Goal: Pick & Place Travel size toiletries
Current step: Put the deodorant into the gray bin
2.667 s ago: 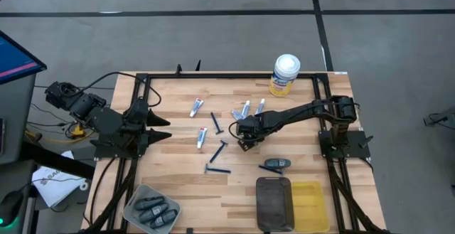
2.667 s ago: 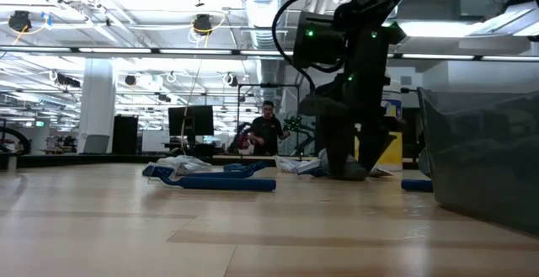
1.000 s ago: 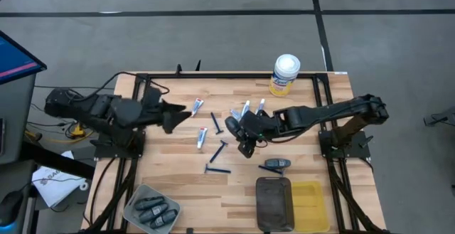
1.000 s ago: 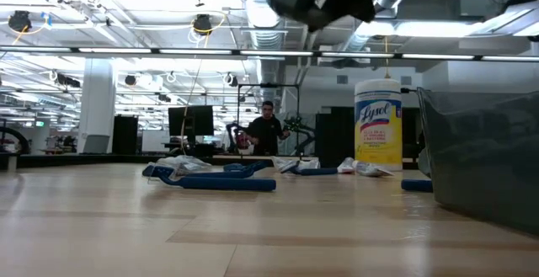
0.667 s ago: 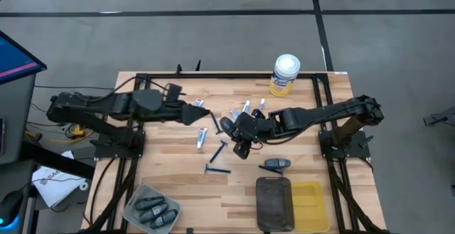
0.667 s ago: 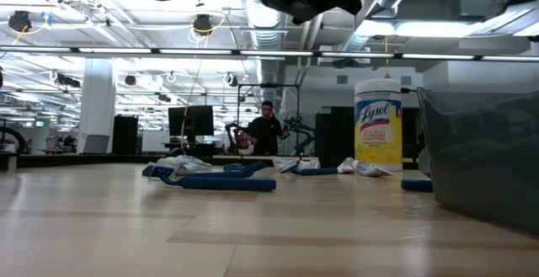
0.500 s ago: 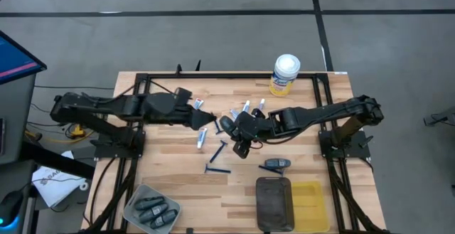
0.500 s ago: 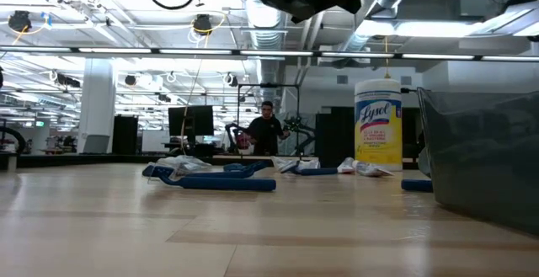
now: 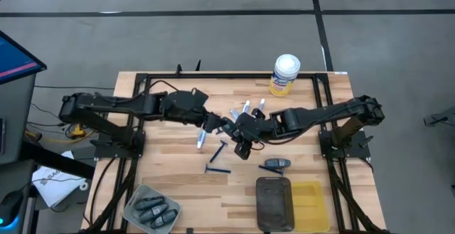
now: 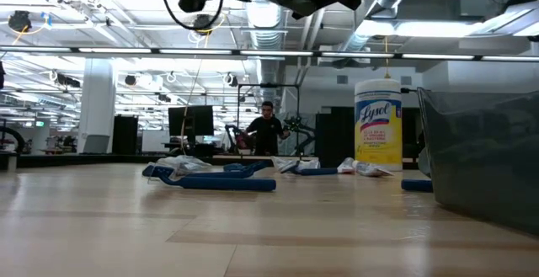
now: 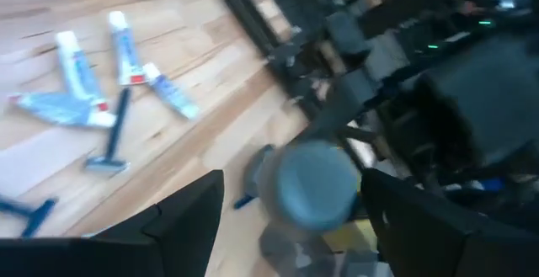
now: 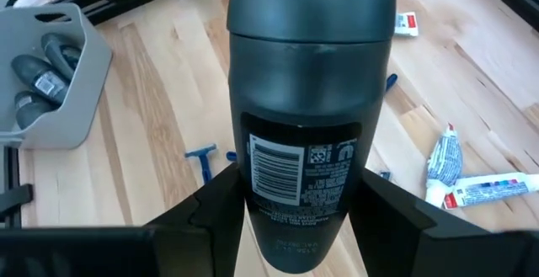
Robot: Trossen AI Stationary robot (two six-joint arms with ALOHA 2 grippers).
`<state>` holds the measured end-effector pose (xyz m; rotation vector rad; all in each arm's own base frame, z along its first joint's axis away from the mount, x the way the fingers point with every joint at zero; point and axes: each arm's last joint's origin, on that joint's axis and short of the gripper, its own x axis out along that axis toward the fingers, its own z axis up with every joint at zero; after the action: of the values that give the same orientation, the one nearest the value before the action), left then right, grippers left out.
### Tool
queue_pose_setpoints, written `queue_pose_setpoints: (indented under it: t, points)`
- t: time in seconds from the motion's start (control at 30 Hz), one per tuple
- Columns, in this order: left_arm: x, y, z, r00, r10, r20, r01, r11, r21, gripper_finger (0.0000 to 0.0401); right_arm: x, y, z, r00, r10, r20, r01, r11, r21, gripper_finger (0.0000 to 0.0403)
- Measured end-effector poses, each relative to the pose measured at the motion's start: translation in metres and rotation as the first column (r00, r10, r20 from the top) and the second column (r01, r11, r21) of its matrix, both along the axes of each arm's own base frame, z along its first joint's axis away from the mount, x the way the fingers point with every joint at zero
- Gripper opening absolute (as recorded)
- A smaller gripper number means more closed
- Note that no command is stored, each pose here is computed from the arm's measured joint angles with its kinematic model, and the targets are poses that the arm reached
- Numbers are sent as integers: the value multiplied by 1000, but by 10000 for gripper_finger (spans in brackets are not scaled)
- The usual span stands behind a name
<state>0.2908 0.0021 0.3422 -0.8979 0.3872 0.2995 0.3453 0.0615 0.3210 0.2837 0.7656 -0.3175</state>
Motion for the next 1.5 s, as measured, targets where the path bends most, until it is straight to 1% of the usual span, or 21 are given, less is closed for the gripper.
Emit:
queue_pose_setpoints:
  t: [0.07, 0.17, 0.33, 0.47, 0.53, 0.77, 0.93, 1.03, 1.23, 1.3, 1.4, 1.5]
  points:
    - [5, 6, 2, 998, -45, 42, 45, 999, -16, 278, 0, 1, 0, 1000, 10, -2, -10, 1000, -4, 170]
    - [13, 10, -1, 989, -128, 73, 132, 989, -60, 278, -1, 3, 0, 1000, 18, -3, -18, 1000, -5, 170]
    - [21, 7, -13, 973, -229, 37, 232, 966, -111, 278, -1, 4, -1, 1000, 22, -13, -22, 1000, -4, 171]
    - [25, 4, -17, 969, -247, 23, 248, 963, -102, 278, -2, 4, -1, 999, 27, -21, -27, 1000, -7, 171]
    - [25, 6, -17, 971, -239, 22, 240, 967, -90, 278, -2, 3, -1, 999, 26, -19, -26, 1000, -7, 171]
    - [27, 6, -20, 964, -266, 19, 266, 959, -99, 278, -1, 1, -1, 999, 32, -22, -32, 999, -15, 171]
    - [27, 6, -20, 963, -270, 17, 270, 959, -83, 277, -1, 0, -1, 999, 36, -18, -36, 999, -11, 171]
    - [27, 6, -20, 962, -273, 17, 273, 958, -85, 266, 0, 0, -1, 999, 35, -16, -35, 999, -11, 171]
    - [27, 6, -21, 963, -269, 9, 269, 959, -84, 215, 0, -1, -1, 999, 37, -18, -37, 999, -6, 171]
    - [27, 6, -21, 963, -268, 9, 268, 960, -83, 204, 0, -1, -1, 999, 36, -19, -37, 999, -5, 171]
    - [27, 6, -21, 965, -264, 8, 264, 961, -82, 204, 0, -2, -1, 999, 38, -21, -38, 999, -7, 171]
    - [27, 6, -21, 964, -265, 8, 264, 961, -83, 220, 0, -2, -1, 999, 40, -20, -40, 999, -9, 171]
